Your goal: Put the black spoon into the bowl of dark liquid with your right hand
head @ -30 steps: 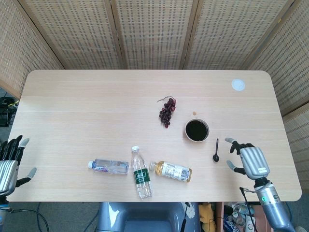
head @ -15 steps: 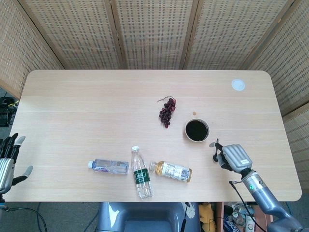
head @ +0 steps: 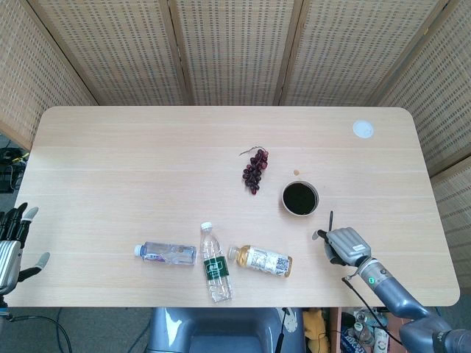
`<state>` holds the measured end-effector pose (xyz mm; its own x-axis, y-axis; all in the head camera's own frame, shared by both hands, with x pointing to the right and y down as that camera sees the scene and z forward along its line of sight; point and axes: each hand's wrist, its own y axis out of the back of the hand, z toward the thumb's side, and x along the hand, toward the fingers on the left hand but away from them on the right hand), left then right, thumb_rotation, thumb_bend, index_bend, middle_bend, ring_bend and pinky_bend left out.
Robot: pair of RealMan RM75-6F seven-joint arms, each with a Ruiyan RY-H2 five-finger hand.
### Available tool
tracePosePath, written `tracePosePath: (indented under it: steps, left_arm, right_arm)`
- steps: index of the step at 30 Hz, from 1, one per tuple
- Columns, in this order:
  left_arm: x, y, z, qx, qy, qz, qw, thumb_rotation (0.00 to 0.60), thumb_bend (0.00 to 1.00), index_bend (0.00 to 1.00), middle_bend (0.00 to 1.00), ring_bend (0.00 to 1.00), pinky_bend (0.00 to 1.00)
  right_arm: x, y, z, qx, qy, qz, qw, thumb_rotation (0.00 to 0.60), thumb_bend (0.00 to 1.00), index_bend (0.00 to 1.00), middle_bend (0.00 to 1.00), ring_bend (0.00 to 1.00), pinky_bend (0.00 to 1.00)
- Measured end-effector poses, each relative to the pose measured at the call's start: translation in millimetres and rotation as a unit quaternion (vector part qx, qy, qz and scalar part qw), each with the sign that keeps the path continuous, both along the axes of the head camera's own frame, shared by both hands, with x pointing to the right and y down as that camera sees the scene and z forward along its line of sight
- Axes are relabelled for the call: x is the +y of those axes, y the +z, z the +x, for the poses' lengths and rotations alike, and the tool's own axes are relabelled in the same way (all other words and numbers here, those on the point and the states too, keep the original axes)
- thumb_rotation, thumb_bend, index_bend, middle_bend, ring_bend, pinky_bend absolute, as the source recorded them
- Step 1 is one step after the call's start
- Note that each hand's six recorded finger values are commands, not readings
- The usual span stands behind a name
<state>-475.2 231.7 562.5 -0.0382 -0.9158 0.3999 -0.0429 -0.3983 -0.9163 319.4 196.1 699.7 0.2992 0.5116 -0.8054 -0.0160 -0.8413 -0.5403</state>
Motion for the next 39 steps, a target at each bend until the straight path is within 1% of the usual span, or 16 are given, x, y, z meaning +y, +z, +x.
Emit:
tracePosePath:
  steps: [13, 27, 34, 39]
  left_arm:
    - [0.1, 3.3, 0.6, -0.001, 0.001, -0.004, 1.0, 0.6, 0.29, 0.02, 0.0, 0.0, 0.0]
    - [-0.6, 3.0, 1.9, -0.003, 0.001, -0.003, 1.0, 0.6, 0.29, 0.02, 0.0, 0.0, 0.0]
    - [-1.0, 4.1, 3.7, -0.004, 0.002, -0.005, 1.0, 0.6, 0.29, 0.02, 0.0, 0.0, 0.0]
    - [-2.6, 4.6, 6.1, -0.001, 0.005, -0.004, 1.0, 0.6, 0.29, 0.02, 0.0, 0.0, 0.0]
  right_arm:
    - [9.2, 20.5, 12.0, 0.029, -0.001, -0.022, 0.9993, 0.6, 0.93, 0.33, 0.98, 1.0, 0.99]
    - [8.5, 29.1, 26.8, 0.048, 0.007, -0.029, 0.9984, 0.6, 0.93, 0.34, 0.98, 1.0, 0.99]
    - [7.8, 31.9, 45.8, 0.068, 0.021, -0.032, 0.997, 0.6, 0.94, 0.35, 0.98, 1.0, 0.99]
    - [4.9, 28.7, 59.4, 0.078, 0.033, -0.026, 0.996, 0.6, 0.94, 0.35, 0.98, 1.0, 0.99]
